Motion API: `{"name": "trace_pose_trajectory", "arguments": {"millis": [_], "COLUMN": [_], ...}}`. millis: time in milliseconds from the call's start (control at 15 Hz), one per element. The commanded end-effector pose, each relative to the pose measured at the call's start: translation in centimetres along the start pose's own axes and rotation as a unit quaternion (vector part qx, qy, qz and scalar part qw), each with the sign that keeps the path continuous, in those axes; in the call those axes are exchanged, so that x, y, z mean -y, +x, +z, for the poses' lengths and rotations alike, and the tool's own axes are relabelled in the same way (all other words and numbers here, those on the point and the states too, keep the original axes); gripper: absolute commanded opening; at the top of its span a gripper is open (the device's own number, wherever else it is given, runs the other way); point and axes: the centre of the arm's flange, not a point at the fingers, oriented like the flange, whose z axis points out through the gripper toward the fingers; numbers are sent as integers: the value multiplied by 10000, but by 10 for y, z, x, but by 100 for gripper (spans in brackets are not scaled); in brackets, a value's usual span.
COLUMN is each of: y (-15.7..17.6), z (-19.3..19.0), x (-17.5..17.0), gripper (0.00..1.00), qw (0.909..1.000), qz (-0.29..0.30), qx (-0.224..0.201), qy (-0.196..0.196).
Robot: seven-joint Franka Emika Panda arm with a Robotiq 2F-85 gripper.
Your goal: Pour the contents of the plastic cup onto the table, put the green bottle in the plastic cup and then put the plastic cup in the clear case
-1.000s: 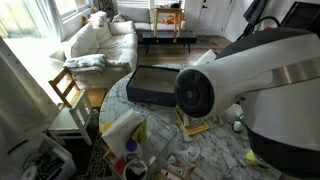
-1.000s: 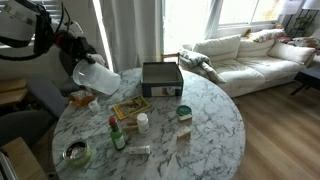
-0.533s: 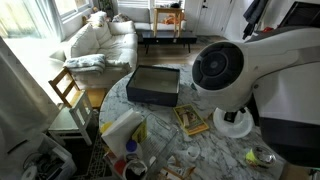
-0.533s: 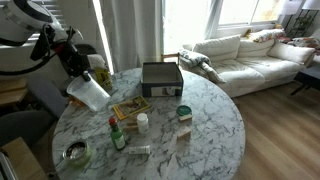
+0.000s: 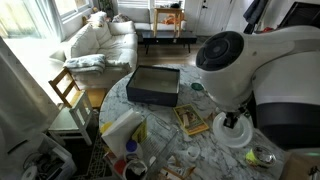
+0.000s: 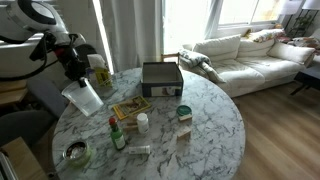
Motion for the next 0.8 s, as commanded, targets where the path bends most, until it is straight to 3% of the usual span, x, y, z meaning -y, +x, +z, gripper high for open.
{"name": "trace_pose_trajectory", "arguments": {"millis": [0,333,533,733], "y": [-2,1,1,0], "z": [34,70,84,92], "x": [-8,-17,-20,-23], "gripper": [1,1,1,1], "qw": [9949,9713,9472,9169], "qz": [254,1047,1509,1974], "qx": [136,63,53,-38], "qy": [966,2133,2830,3467]}}
